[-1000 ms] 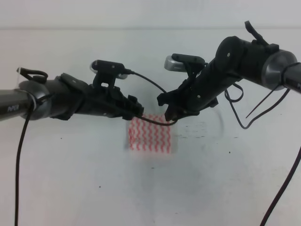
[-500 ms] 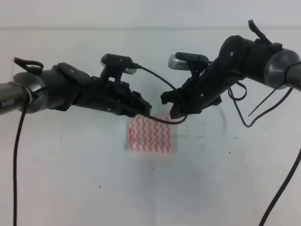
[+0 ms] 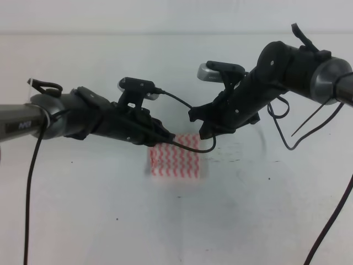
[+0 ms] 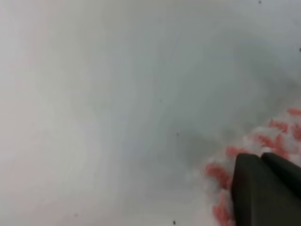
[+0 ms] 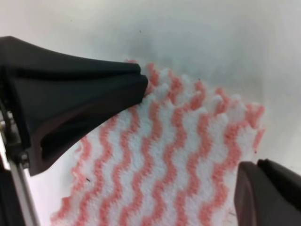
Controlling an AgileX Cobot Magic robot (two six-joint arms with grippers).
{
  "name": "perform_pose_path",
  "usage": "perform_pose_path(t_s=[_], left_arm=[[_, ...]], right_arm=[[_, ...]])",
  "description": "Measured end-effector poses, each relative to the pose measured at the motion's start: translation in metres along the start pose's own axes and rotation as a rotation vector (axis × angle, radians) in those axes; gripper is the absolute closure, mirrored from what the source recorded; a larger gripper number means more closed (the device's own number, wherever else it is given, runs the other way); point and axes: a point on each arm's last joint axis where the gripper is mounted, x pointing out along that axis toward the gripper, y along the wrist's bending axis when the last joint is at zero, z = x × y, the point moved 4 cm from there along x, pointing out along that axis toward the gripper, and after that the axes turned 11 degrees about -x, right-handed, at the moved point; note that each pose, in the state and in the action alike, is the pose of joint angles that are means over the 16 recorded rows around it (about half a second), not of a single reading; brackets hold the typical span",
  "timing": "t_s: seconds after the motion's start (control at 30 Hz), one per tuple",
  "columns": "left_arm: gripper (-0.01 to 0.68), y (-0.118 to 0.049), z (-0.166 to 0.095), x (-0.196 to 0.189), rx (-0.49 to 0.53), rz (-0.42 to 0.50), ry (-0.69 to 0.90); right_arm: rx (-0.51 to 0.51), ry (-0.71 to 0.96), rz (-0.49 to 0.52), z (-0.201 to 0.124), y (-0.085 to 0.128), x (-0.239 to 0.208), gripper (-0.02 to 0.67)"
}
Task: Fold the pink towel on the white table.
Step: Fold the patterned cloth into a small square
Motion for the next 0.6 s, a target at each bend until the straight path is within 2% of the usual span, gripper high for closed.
perform_pose_path(t_s=[0.23, 0.6], left_arm=[[0.675, -0.005, 0.007, -0.003, 0.015, -0.022, -0.009], [0.675, -0.031, 0.01, 0.0, 0.067, -0.104, 0.014]], right_arm=[[-0.003, 0.01, -0.024, -0.001, -0.004, 0.0, 0.666], [0.03, -0.003, -0.111, 0.001, -0.027, -0.018, 0.666]])
